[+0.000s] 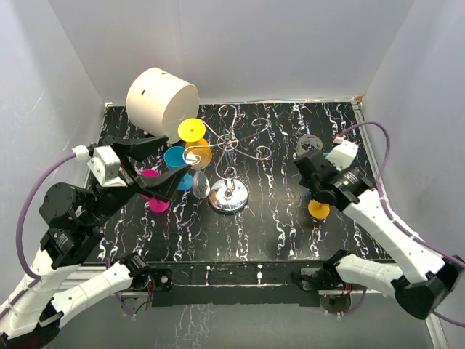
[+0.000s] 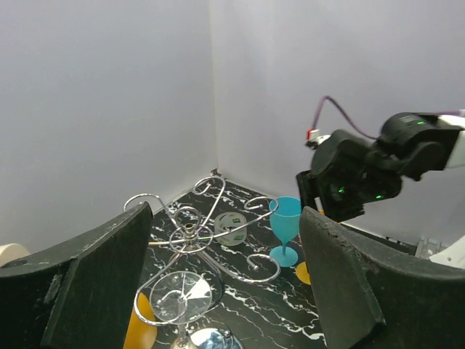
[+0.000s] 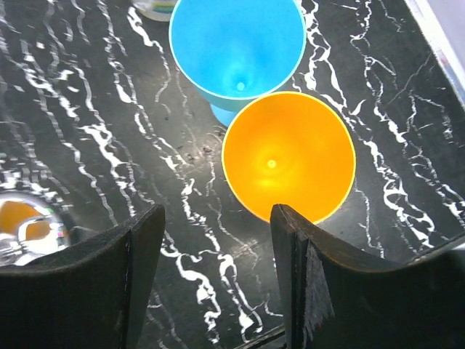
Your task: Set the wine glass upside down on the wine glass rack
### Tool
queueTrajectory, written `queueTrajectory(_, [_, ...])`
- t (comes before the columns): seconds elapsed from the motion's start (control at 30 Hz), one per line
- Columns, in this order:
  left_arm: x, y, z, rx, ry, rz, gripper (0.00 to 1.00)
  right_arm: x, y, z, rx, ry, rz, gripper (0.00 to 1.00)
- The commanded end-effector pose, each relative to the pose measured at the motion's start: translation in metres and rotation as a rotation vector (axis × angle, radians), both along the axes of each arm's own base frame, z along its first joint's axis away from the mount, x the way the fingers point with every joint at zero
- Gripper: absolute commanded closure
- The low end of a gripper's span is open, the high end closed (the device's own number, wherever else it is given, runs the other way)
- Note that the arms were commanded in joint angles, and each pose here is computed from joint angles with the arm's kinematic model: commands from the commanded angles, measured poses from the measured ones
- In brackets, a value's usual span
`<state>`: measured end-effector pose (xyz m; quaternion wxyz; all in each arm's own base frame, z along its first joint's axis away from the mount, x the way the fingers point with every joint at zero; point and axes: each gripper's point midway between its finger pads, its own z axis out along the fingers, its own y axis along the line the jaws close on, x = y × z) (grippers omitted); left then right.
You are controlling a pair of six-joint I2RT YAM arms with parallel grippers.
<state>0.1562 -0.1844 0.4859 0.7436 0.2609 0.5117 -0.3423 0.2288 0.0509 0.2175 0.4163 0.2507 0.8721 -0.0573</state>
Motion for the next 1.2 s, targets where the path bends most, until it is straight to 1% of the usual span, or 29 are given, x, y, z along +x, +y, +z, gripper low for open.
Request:
queueTrajectory(0.0, [-0.007,-0.006,0.015,-0.026,-0.036,-0.051,0.19,0.017,-0.009,-0.014,-0.145,0.04,-0.009,0.44])
queueTrajectory(0.1, [-0.005,-0.009,0.013,-0.019,-0.029,-0.053,0.19,0.027,-0.01,-0.033,-0.144,0.089,-0.018,0.5])
queueTrajectory(0.13, [-0.004,-0.01,0.013,-0.018,-0.029,-0.053,0.19,0.029,-0.011,-0.037,-0.153,0.106,-0.001,0.54])
queueTrajectory(0.2, [-0.004,-0.01,0.014,-0.018,-0.03,-0.053,0.19,0.035,-0.009,-0.043,-0.127,0.106,0.018,0.63])
queueTrajectory(0.33, [-0.004,-0.01,0.017,-0.017,-0.04,-0.054,0.19,0.04,-0.007,-0.045,-0.123,0.103,0.035,0.74])
queueTrajectory(0.43, [-0.007,-0.013,0.019,-0.016,-0.055,-0.077,0.18,0.037,-0.012,-0.041,-0.132,0.106,0.01,0.9])
queueTrajectory(0.5, [-0.01,-0.017,0.019,-0.011,-0.067,-0.1,0.15,0.032,-0.015,-0.034,-0.131,0.101,0.002,0.99])
queueTrajectory(0.53, [-0.011,-0.018,0.02,-0.013,-0.069,-0.108,0.11,0.031,-0.016,-0.029,-0.125,0.091,0.001,1.0])
queueTrajectory(0.57, [-0.012,-0.019,0.02,-0.017,-0.071,-0.116,0.04,0.029,-0.016,-0.024,-0.113,0.078,0.002,1.0])
queueTrajectory(0.6, [-0.014,-0.021,0.018,-0.018,-0.069,-0.133,0.02,0.027,-0.016,-0.017,-0.095,0.06,0.007,1.0])
queueTrajectory(0.8, [-0.013,-0.033,0.016,-0.056,-0.031,-0.184,0.01,0.025,-0.003,0.033,0.039,-0.077,0.052,1.0])
queueTrajectory(0.93, [-0.019,-0.049,0.019,-0.074,0.019,-0.282,0.01,0.025,0.001,0.072,0.123,-0.202,0.064,1.0])
queueTrajectory(1.1, [-0.037,-0.072,0.024,-0.088,0.11,-0.474,0.02,0.016,-0.008,0.141,0.256,-0.436,0.011,1.0])
queueTrajectory(1.17, [-0.039,-0.076,0.028,-0.123,0.124,-0.508,0.03,0.011,-0.016,0.165,0.285,-0.525,-0.012,1.0])
